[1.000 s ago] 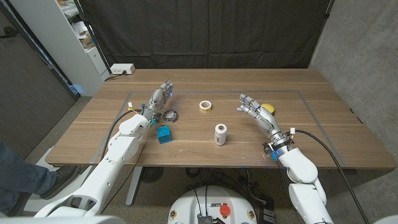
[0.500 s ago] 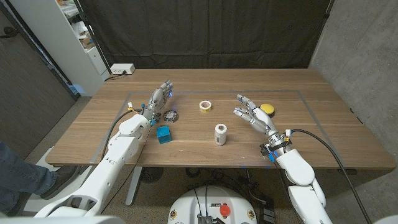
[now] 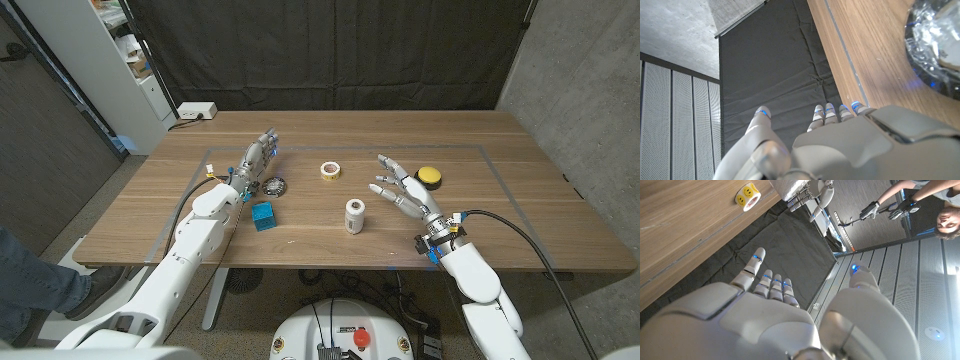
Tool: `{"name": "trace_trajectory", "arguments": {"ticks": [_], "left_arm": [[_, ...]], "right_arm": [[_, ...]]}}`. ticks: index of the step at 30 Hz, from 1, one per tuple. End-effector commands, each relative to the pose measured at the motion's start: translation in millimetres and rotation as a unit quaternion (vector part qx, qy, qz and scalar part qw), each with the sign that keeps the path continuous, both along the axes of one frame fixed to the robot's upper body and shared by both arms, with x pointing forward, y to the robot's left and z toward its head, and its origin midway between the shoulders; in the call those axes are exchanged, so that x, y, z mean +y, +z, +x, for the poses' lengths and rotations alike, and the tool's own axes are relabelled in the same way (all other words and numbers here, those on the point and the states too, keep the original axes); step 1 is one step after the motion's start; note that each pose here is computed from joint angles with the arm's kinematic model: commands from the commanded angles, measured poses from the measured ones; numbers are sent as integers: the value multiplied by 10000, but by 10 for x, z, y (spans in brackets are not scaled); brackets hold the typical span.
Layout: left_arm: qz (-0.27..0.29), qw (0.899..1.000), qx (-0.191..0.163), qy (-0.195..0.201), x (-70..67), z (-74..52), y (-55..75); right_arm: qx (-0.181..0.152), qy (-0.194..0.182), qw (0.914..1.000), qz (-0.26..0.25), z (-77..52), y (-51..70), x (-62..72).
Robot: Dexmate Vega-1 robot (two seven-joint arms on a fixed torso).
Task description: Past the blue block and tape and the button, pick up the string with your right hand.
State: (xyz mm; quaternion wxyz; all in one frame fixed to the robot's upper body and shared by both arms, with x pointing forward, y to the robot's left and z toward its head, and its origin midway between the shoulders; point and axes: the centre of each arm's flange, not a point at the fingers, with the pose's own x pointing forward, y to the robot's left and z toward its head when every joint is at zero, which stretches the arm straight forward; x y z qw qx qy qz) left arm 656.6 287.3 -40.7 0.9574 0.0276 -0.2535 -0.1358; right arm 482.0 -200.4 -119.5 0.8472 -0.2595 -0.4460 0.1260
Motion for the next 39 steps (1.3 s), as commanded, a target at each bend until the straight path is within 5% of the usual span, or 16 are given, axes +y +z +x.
{"name": "trace_trajectory", "arguments": {"ticks": [1,39], "left_arm": [[25,10000,4,-20,-12,22,9],[115,9997,-88,176,178,-148,109]], "right_arm": [[-100,-181,9996,-187,-24,-29,84],[-386,-885,9923,-771,-22,-223,313]]}}
